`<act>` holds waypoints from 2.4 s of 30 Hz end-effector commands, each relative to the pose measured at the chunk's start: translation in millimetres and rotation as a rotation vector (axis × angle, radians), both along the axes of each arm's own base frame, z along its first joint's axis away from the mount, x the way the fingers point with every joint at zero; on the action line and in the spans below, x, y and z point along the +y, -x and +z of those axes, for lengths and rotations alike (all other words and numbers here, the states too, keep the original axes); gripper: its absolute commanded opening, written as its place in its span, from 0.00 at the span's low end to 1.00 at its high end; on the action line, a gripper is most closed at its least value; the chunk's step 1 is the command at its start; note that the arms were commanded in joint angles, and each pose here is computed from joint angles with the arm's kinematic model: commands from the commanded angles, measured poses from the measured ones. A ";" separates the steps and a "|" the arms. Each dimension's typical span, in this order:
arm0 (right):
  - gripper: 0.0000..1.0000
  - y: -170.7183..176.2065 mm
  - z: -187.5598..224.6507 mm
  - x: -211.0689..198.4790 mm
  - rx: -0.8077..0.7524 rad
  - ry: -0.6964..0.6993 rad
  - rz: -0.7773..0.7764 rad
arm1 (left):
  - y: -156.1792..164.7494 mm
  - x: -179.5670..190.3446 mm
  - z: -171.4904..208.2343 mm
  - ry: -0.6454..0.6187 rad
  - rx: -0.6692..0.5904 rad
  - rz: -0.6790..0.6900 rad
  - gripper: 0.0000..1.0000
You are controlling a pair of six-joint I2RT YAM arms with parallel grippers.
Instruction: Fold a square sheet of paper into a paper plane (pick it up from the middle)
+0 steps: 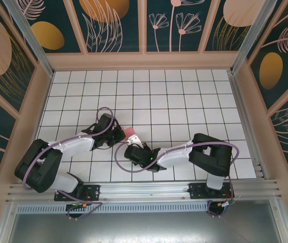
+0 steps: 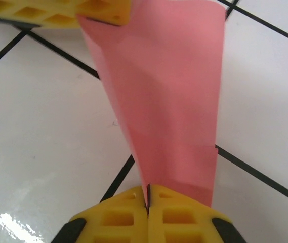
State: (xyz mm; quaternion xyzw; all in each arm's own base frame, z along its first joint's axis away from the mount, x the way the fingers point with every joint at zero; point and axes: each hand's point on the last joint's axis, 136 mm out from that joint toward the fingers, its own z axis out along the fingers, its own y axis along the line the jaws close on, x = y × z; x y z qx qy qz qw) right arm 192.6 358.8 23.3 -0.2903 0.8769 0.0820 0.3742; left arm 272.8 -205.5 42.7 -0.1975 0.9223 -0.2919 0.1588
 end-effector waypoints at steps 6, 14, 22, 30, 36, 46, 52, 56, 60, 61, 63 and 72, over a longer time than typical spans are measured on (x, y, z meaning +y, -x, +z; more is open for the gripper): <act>0.00 -2.4 7.4 -4.2 0.058 -0.092 -0.006 | -10.4 9.1 25.2 -0.032 -0.078 0.024 0.45; 0.00 9.7 26.0 7.6 0.276 -0.399 0.112 | -5.9 43.7 52.1 -0.102 -0.184 0.138 0.81; 0.00 12.6 29.3 12.8 0.420 -0.542 0.164 | 3.2 32.9 75.2 0.045 -0.309 0.088 0.75; 0.00 10.7 25.7 15.5 0.527 -0.626 0.161 | 13.6 20.8 75.0 0.141 -0.353 0.020 0.57; 0.00 10.7 15.4 16.9 0.597 -0.644 0.140 | 17.9 11.8 79.9 0.187 -0.373 -0.032 0.54; 0.00 8.1 12.5 15.9 0.689 -0.734 0.106 | 25.9 4.2 72.4 0.217 -0.366 -0.092 0.51; 0.00 8.9 11.8 16.7 0.788 -0.777 0.101 | 31.6 -3.2 72.1 0.257 -0.377 -0.141 0.50; 0.00 10.1 8.6 20.1 0.849 -0.774 0.098 | 35.0 -9.5 70.2 0.281 -0.373 -0.179 0.49; 0.00 6.2 2.4 20.0 0.897 -0.770 0.056 | 37.6 -12.5 69.1 0.307 -0.380 -0.196 0.49; 0.00 6.1 1.1 20.2 0.915 -0.775 0.047 | 37.6 -13.0 69.6 0.318 -0.385 -0.194 0.49; 0.00 5.5 -2.1 20.4 0.944 -0.774 0.027 | 38.1 -13.2 68.6 0.331 -0.390 -0.191 0.49; 0.00 4.9 -12.5 19.3 1.008 -0.773 -0.036 | 38.0 -21.1 66.3 0.366 -0.396 -0.220 0.51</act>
